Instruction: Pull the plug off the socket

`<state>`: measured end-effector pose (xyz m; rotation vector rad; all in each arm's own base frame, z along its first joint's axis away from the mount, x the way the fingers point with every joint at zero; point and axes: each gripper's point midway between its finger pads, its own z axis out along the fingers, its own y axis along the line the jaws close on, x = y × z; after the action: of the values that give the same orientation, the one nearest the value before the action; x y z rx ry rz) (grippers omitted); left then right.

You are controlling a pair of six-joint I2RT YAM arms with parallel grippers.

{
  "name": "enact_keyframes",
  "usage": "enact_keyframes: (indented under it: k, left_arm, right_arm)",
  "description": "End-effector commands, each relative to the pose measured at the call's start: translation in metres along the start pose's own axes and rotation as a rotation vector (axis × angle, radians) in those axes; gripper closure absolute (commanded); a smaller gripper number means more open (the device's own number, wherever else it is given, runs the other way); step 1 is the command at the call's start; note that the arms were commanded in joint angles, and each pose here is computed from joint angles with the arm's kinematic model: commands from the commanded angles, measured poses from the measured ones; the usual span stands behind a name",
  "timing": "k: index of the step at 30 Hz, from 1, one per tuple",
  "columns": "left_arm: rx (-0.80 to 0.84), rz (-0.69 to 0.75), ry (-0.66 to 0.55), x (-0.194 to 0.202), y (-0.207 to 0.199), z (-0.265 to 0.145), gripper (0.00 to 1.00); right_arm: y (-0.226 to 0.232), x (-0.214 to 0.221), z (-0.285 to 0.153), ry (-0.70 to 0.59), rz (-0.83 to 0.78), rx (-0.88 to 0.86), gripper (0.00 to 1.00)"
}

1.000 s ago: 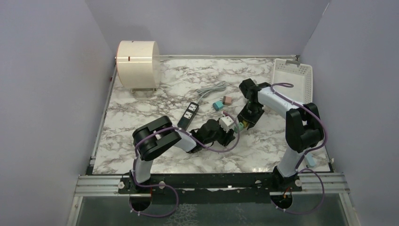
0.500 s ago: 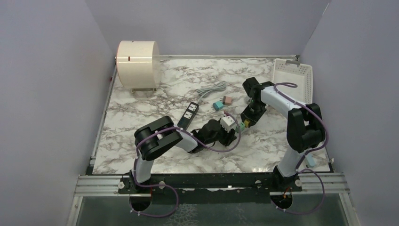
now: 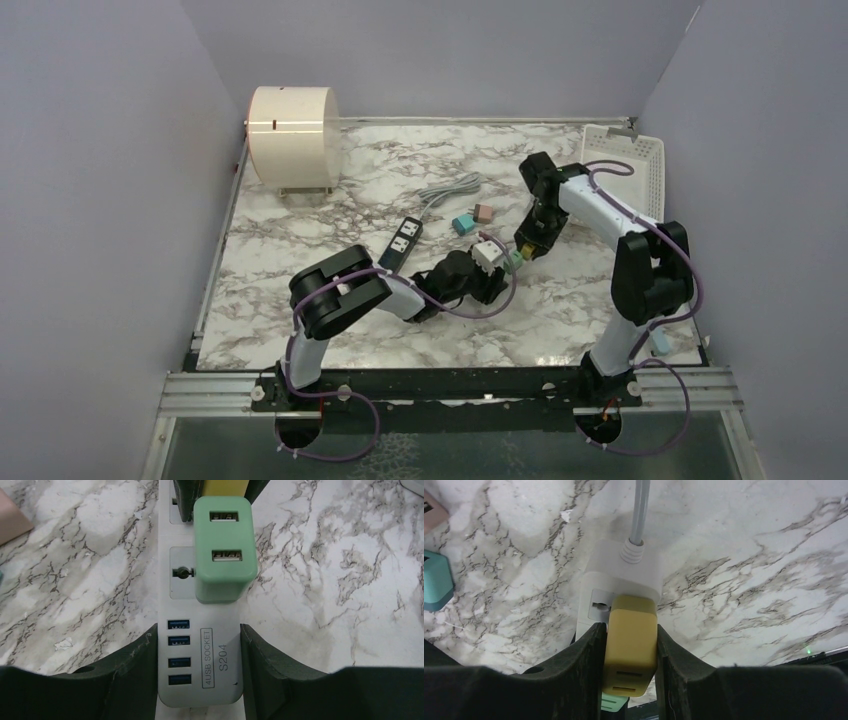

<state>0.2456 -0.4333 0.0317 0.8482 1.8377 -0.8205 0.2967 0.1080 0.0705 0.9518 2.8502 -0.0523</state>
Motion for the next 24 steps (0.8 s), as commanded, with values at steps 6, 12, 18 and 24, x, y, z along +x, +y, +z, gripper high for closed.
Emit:
enact_keyframes:
  k: [6, 12, 18, 24]
  left_arm:
    - [-0.043, -0.023, 0.307, 0.094, 0.010, -0.022, 1.00]
    - [-0.042, -0.025, 0.331, 0.096, 0.010, -0.021, 1.00]
    - [-0.057, -0.050, 0.342, 0.091, 0.009, -0.026, 1.00]
    - [-0.139, -0.018, 0.352, 0.087, 0.020, -0.033, 1.00]
  right_arm:
    - [0.024, -0.042, -0.057, -0.130, -0.284, -0.142, 0.99]
    - [0.021, -0.033, -0.043, -0.097, -0.277, -0.143, 0.99]
    - [0.021, -0.031, -0.033, -0.101, -0.234, -0.147, 0.99]
    - [0.008, -0.025, -0.019, -0.018, -0.277, -0.027, 0.99]
